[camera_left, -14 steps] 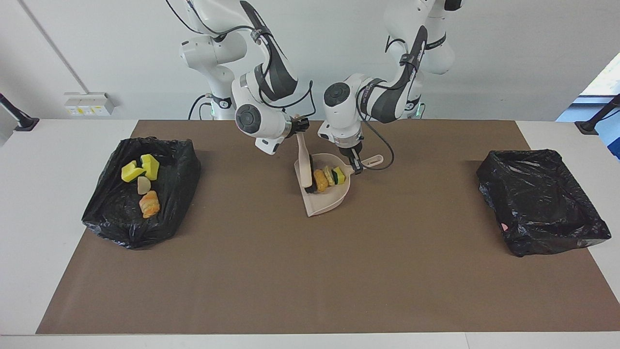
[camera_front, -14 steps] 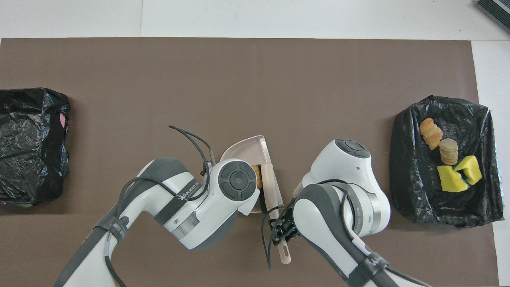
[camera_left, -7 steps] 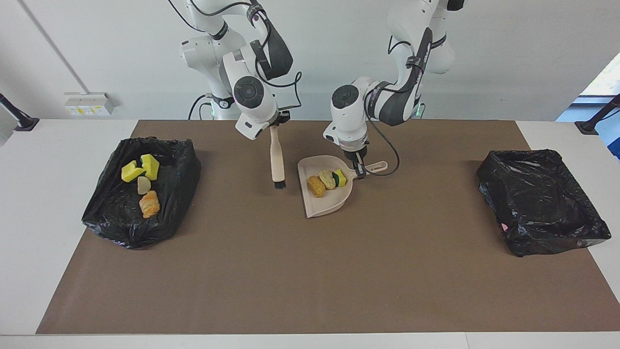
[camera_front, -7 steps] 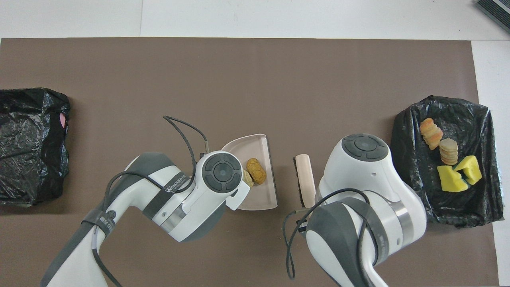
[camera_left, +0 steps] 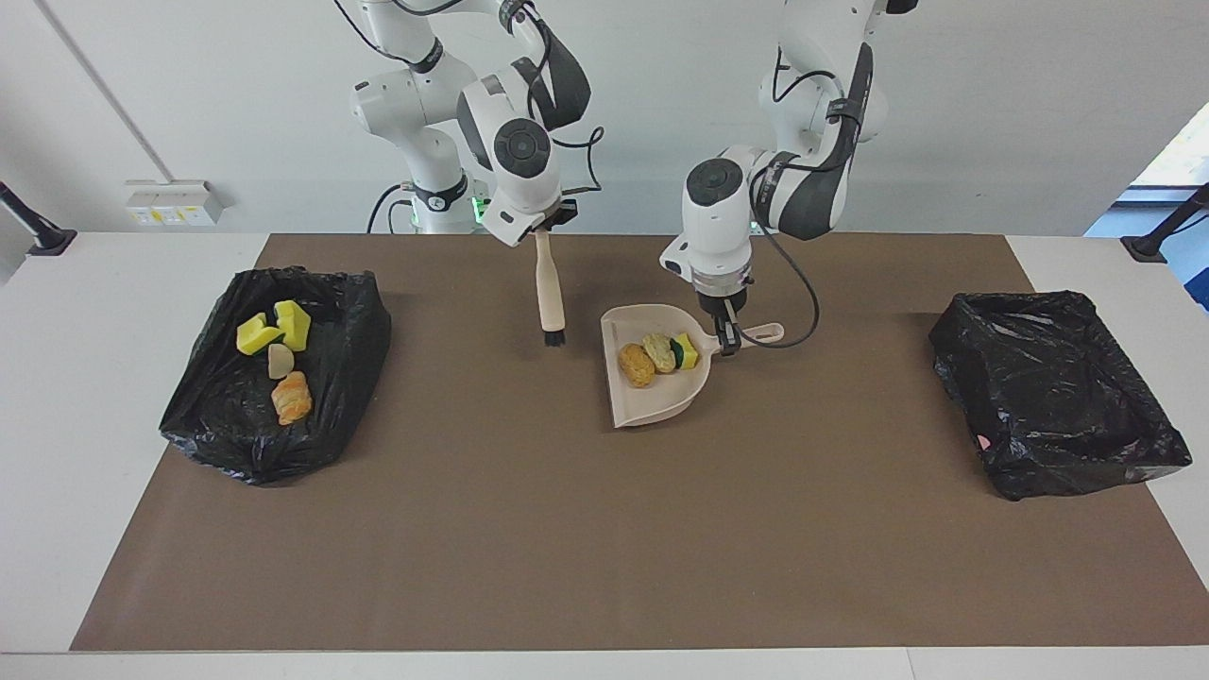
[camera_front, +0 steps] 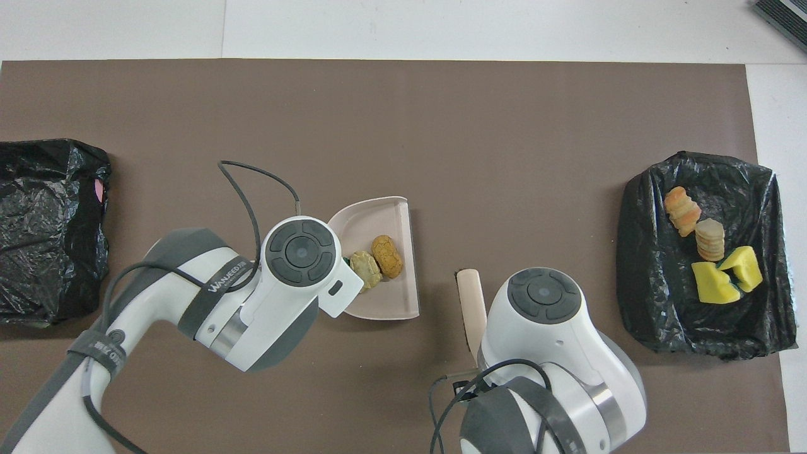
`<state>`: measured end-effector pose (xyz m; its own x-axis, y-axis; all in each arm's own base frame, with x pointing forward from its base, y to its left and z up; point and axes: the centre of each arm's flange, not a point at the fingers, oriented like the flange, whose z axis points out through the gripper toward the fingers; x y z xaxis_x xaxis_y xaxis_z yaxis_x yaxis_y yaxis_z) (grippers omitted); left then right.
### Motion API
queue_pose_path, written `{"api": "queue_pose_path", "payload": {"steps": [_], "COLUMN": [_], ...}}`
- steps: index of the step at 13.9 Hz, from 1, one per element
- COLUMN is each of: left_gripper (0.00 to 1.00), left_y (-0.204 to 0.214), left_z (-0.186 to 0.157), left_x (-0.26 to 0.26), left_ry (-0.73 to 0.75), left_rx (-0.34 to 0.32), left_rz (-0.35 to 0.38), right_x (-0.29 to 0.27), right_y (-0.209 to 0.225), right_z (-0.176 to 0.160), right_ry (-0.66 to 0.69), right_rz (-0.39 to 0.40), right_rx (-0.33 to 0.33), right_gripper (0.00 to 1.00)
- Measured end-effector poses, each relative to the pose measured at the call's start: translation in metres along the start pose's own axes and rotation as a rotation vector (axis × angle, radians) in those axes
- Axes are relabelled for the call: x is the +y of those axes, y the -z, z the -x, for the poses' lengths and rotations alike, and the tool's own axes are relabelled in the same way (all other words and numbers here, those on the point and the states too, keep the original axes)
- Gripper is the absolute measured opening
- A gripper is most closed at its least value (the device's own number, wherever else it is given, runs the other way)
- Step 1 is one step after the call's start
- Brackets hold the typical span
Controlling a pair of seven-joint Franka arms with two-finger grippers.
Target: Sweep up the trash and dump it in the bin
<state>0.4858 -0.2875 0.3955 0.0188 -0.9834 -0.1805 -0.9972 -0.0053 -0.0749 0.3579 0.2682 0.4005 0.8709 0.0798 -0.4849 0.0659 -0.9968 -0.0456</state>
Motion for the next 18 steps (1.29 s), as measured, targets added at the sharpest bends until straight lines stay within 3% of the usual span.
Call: {"api": "queue_pose_path", "payload": {"steps": [3, 6, 12, 18], "left_gripper": [0.33, 0.33, 0.33, 0.33], "left_y": [0.030, 0.050, 0.060, 0.049], "left_z": [0.070, 0.165, 0.325, 0.484], "left_x": [-0.030, -0.058, -0.090, -0.111], "left_ry": [-0.027, -0.009, 0.066, 0.182], "left_rx": [0.024, 0.023, -0.014, -0.075], "left_rz": [-0.050, -0.089, -0.120, -0.122], "right_x": [-0.052, -0.086, -0.077, -0.074], "right_y": [-0.017, -0.036, -0.087, -0.100], "right_z": [0.023, 0.041, 0.033, 0.035], "right_ry": [-0.064, -0.089, -0.120, -0.091], "right_rz": [-0.033, -0.044, -0.024, -0.006], "right_rx": [0.038, 0.049, 0.051, 0.040], "right_gripper": [0.26, 0.26, 0.26, 0.26]}}
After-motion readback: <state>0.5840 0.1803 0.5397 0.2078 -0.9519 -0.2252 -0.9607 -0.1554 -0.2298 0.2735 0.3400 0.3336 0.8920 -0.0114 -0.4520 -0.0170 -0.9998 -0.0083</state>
